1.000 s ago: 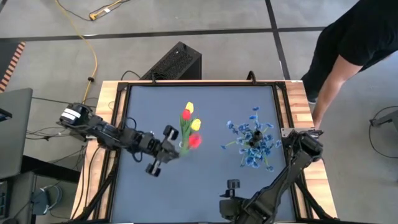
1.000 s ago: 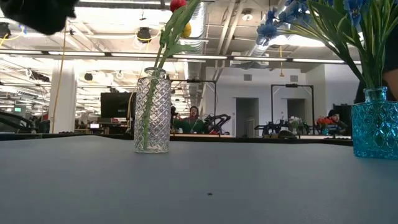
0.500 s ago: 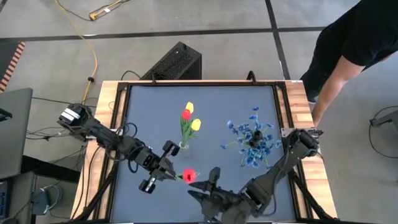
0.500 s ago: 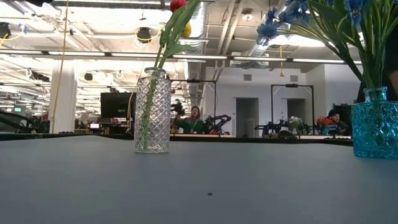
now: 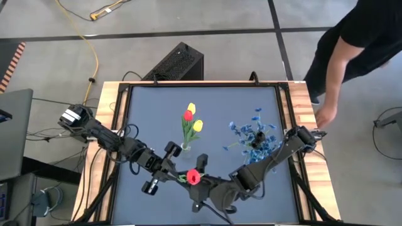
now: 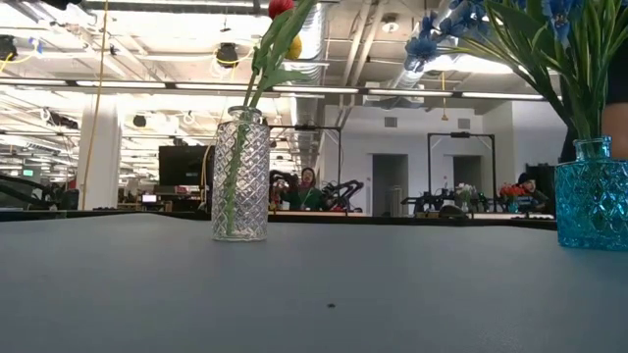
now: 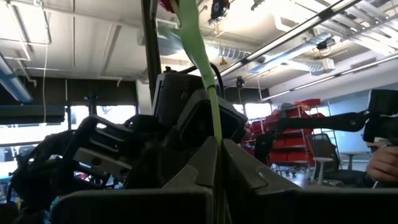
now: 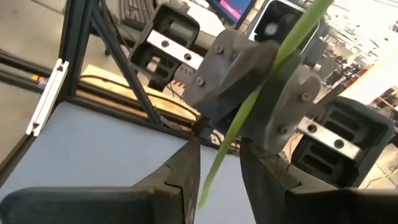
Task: Sort flowers into vase by color
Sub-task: Put the red flower into the transparent vase
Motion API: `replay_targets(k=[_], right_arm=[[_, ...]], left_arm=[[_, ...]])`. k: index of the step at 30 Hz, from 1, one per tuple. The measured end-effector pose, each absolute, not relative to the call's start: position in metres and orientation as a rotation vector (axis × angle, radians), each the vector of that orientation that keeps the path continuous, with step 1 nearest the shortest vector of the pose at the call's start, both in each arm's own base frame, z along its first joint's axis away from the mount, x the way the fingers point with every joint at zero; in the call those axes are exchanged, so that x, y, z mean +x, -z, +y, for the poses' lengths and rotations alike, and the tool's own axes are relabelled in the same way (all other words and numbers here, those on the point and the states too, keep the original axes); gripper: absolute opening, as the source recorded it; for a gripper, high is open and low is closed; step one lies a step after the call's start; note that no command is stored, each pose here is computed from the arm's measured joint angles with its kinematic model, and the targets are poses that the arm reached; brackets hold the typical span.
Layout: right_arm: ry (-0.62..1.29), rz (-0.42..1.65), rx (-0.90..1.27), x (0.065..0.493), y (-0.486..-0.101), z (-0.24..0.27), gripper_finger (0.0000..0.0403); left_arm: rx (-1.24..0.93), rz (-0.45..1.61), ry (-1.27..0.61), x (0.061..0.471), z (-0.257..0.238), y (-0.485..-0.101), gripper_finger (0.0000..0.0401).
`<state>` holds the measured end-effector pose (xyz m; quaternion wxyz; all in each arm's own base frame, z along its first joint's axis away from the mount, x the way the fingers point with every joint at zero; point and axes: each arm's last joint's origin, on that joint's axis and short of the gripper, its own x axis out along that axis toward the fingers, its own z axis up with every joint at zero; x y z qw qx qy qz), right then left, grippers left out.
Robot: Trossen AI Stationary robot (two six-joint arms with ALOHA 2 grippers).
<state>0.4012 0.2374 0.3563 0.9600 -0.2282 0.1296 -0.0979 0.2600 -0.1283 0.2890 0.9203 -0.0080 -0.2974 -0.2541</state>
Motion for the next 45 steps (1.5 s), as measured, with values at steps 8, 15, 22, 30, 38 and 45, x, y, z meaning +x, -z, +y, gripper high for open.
replay_targets(k=[8,15,22,30,38,45], right_arm=[[0.202,0.238,-0.464,0.402,-0.359,0.237,0.0107],[0.215,0.238,-0.462,0.402,-0.36,0.237,0.0019],[0.228,0.316,-0.419,0.382,-0.365,0.237,0.0018],[0.159,0.504,-0.182,0.353,-0.371,0.22,0.0018],[0.17,0.548,-0.133,0.36,-0.36,0.214,0.0018],[0.182,0.56,-0.112,0.368,-0.356,0.202,0.0018]], left_arm=[[0.006,-0.616,0.489,0.26,-0.128,-0.289,0.0],[0.027,-0.619,0.489,0.26,-0.128,-0.289,0.0],[0.008,-0.578,0.472,0.262,-0.127,-0.288,0.0003],[-0.012,-0.423,0.426,0.265,-0.125,-0.281,0.0095],[-0.056,-0.332,0.29,0.27,-0.122,-0.274,0.0203],[-0.055,-0.308,0.267,0.271,-0.122,-0.272,0.0219]])
